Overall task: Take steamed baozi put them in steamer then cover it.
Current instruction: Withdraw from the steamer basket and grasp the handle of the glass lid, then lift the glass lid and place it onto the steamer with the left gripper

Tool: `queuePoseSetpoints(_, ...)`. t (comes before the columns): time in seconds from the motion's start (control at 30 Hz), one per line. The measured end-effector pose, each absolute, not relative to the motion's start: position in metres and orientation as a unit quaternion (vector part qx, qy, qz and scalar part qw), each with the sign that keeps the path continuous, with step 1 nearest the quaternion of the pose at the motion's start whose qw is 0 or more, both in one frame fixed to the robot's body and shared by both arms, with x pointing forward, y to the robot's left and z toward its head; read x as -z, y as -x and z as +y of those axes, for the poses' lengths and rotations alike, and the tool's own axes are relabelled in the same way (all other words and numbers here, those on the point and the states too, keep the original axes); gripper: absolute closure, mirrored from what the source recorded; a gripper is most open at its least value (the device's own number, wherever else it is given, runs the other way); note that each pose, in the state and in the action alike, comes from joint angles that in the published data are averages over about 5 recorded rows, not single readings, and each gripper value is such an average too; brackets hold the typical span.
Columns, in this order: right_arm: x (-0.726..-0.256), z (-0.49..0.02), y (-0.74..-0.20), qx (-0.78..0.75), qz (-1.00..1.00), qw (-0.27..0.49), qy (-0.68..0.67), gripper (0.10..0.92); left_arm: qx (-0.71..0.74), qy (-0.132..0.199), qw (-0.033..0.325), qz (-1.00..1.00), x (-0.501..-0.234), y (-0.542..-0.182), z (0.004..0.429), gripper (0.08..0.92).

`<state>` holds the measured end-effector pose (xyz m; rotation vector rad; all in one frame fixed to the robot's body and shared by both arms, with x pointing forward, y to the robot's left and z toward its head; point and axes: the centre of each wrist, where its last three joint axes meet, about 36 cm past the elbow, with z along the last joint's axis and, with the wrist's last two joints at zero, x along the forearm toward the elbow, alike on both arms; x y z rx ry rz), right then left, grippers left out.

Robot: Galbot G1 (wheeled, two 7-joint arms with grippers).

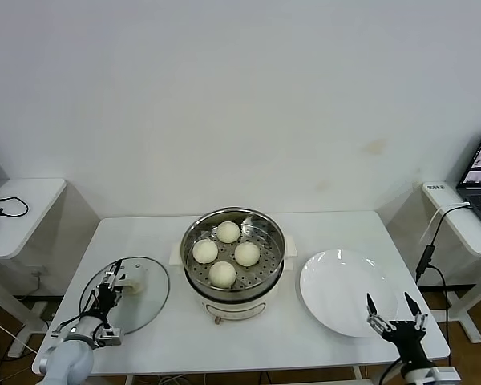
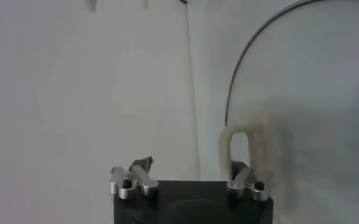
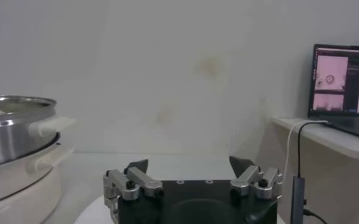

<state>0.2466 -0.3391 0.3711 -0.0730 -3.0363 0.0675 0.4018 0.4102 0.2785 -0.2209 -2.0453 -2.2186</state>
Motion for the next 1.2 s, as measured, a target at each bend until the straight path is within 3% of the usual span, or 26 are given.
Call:
queuePoseSetpoints(0.53,-0.374,-0.331,-0.247,-0.024,-0.998,0.051,0.008,0.2,0.723,0.059,0.04,-0.687,-0.28,-0.394,0.411,0.847)
queuePoseSetpoints(0.87,-0.38,-0.327,-0.246,-0.035,-0.998,0.047,-0.005,0.2,0.726,0.027,0.03,-0.687,-0.305,-0.378,0.406,0.868)
queuePoseSetpoints(1.2,-0.38,-0.322,-0.246,-0.048,-0.998,0.044,-0.015,0.2,0.726,-0.018,0.045,-0.686,-0.371,-0.361,0.395,0.868)
